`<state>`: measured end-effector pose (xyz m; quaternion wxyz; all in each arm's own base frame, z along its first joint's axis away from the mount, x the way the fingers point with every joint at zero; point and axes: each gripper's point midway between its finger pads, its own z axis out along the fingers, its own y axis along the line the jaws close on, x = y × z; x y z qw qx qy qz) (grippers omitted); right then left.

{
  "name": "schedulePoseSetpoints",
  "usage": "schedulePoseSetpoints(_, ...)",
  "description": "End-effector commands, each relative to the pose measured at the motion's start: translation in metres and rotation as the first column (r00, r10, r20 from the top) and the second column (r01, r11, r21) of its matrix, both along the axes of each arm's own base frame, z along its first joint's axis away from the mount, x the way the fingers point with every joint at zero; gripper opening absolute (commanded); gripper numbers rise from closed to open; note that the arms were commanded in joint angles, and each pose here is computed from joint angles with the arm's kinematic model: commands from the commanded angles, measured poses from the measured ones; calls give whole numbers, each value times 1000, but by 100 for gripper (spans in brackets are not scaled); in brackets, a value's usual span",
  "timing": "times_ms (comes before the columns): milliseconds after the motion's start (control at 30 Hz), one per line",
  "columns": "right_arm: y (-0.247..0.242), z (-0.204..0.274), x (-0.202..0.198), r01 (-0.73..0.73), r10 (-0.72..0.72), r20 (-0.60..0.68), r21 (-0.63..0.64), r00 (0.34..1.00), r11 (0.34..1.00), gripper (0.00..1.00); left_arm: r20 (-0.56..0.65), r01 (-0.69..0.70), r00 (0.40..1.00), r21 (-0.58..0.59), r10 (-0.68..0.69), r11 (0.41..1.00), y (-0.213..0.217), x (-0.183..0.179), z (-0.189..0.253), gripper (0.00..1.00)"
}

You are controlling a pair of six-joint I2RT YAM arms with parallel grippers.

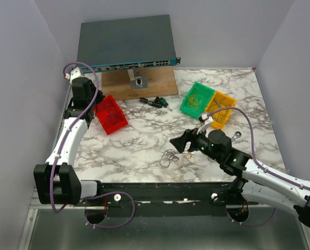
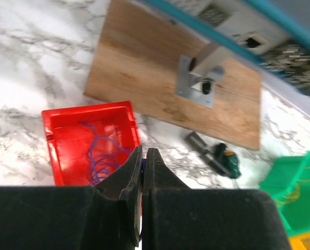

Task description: Untangle the cables

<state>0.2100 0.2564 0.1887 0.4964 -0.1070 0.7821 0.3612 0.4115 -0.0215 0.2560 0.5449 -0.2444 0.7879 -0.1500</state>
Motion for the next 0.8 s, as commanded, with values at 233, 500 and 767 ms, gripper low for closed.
schedulePoseSetpoints(233, -2, -2, 1, 1, -1, 0, -31, 1000, 1000, 82, -198, -102, 974, 65, 113, 993, 23, 31, -97, 0)
schedulePoseSetpoints(500, 0, -1, 2, 4, -4, -1, -32, 1000, 999, 82, -316, -74, 945, 32, 80, 997, 14, 34, -132, 0)
schedulePoseSetpoints(767, 2, -1, 2, -3, 3, -4, -22, 1000, 1000, 82, -368, -77, 927, 18, 78, 997, 12, 12, -138, 19)
